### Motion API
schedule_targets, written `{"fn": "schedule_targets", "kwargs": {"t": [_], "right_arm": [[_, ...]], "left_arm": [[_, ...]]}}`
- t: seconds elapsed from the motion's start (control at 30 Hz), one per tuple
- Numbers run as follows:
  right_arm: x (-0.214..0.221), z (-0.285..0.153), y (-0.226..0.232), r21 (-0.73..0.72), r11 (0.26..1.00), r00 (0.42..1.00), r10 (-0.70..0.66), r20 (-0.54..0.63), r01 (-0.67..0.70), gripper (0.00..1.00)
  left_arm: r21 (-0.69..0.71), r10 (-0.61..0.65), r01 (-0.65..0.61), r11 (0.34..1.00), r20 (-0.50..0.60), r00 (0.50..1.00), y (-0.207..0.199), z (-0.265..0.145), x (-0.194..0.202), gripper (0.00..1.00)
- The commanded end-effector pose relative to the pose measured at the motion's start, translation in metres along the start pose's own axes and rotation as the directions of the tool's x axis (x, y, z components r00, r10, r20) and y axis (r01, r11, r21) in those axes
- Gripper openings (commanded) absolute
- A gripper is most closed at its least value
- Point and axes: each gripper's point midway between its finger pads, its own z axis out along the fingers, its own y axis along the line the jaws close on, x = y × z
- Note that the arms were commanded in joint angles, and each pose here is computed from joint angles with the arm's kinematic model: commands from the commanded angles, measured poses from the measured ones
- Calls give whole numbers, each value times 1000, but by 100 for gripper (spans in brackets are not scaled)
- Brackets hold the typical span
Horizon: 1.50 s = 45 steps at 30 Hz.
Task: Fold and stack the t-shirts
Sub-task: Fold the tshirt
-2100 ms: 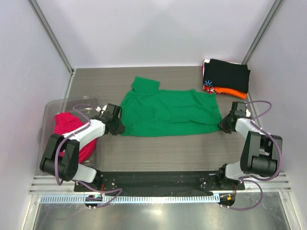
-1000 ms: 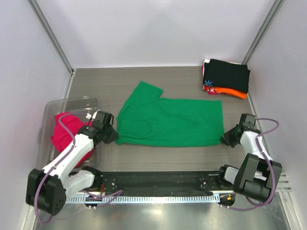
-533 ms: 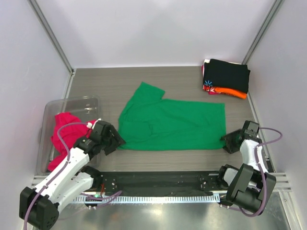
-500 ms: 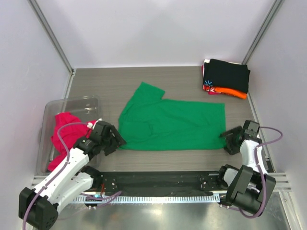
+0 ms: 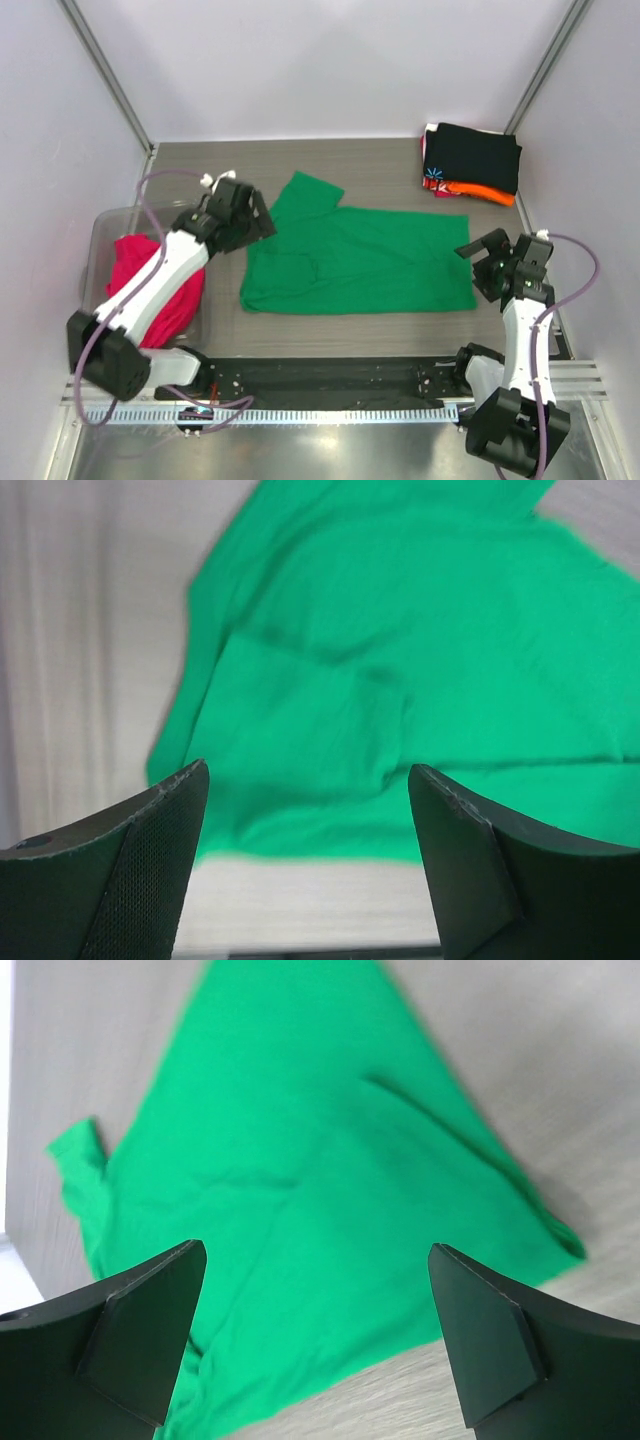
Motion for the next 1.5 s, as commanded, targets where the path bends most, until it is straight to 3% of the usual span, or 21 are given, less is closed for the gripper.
{"fn": "schedule_targets", "kwargs": {"t": [0.0,0.03,0.23,0.27,0.3,0.4,0.47,0.5,0.63,0.77,0.93,1.03,1.13,1.33,1.47], "right_arm": [[-15,-18,41,-94,986,991,-134,28,136,100],[-16,-20,43,-93,983,988,-153,31,155,100],[0,-34,55,-132,966,974,-225,6,224,100],[2,-35,54,-134,964,973,-230,1,228,100],[6,-36,52,-136,964,973,-232,-3,230,100],[17,-36,48,-133,961,967,-251,-37,244,100],[20,-35,44,-122,959,964,-263,-44,256,99],[20,-35,43,-118,960,964,-262,-44,256,100],[21,-34,41,-118,959,963,-265,-46,258,100],[23,-32,39,-109,959,962,-269,-56,262,100],[20,-30,39,-99,959,962,-269,-50,264,100],[15,-29,42,-92,958,961,-275,-39,271,100],[6,-24,46,-76,958,959,-280,-33,277,100],[-22,14,66,-29,965,963,-260,-63,259,100],[-66,49,92,11,964,964,-265,-2,265,95]], "left_arm": [[81,92,-100,992,91,992,-38,21,-54,82],[61,119,-122,991,48,992,-41,49,-53,82],[178,166,-181,967,95,982,-92,127,-118,80],[172,170,-175,969,45,984,-87,164,-111,78],[225,165,-178,958,75,983,-107,165,-130,78],[251,180,-187,950,50,982,-116,219,-138,77],[288,172,-186,939,74,982,-129,231,-155,75],[282,175,-176,943,29,984,-122,262,-140,75],[295,169,-165,941,14,986,-128,301,-137,71],[277,104,-92,956,-29,994,-128,322,-127,60],[262,129,-109,959,-57,990,-134,328,-98,45],[233,144,-125,965,-65,987,-132,332,-85,26],[203,142,-126,971,-68,988,-124,337,-79,0],[295,58,-29,955,-92,994,-115,337,-81,0],[375,-3,80,923,-200,980,-103,346,-70,0]]}}
